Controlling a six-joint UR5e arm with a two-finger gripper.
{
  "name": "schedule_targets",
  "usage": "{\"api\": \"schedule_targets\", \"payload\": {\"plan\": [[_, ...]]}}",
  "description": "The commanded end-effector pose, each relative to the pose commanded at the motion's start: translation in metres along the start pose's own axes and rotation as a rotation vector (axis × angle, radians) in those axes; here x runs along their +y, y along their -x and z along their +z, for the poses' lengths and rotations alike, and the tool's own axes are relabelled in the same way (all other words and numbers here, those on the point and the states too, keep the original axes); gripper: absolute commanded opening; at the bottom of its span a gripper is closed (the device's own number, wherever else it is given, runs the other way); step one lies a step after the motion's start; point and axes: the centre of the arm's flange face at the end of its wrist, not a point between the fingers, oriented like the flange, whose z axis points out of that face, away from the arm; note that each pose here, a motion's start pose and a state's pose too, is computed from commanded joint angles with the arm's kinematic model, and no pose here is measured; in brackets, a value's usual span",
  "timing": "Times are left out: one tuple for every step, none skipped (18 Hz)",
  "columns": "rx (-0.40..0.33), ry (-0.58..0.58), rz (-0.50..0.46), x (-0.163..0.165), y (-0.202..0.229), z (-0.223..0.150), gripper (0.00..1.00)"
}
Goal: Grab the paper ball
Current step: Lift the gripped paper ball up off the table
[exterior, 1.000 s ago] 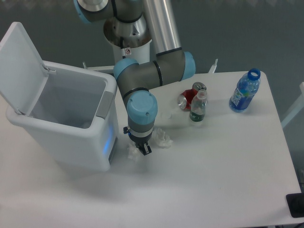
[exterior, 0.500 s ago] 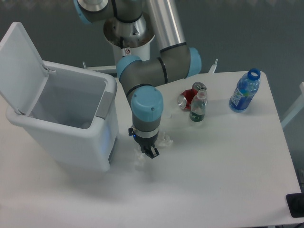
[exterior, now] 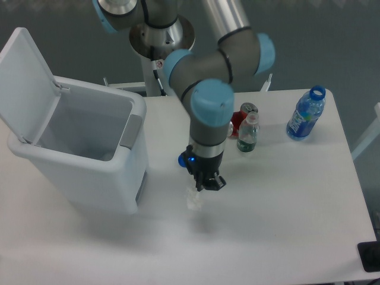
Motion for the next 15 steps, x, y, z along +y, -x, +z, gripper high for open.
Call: {"api": "schedule_targets", "payload": {"plan": [[-0.018,-0.025,-0.035,-0.004,0.004,-0.013,0.0],[-0.035,-0.041,-0.068,-0.008,0.006,-0.025,0.0],[-0.041,-0.048,-0.096,-0.008,0.009,-0.029,0.0],[-0.043,-0.05,-0.109,-0.009,0.009,-0.031,0.0],[-0.043,-0.056,-0.11,-0.009,0.009,-0.033,0.0],[-0.047,-0.066,-0.115,-0.007,0.01,-0.037,0.0],[-0.049,-0.081,-0.122,-0.004,0.012,-0.042,0.0],[-0.043,-0.097,-0.127,-0.003,0.014,-0.043,0.0],[-0.04,-0.108,-0.128,-0.002,0.014,-0.044,0.0],[-0.041,-0.11,-0.134,0.0,0.016,-0.045,0.0],[-0.043,-0.111,-0.135,0.001,0.017,-0.046,0.0],[-0.045,-0.111,-0.136,0.002,0.017,-0.047,0.0],[-0.044,-0.111,-0.135,0.001,0.016,-0.047,0.0],[-0.047,-0.112,-0.135,0.002,0.015,-0.05,0.0],[-0.047,-0.115,-0.138,0.003,0.014,-0.051,0.0]]}}
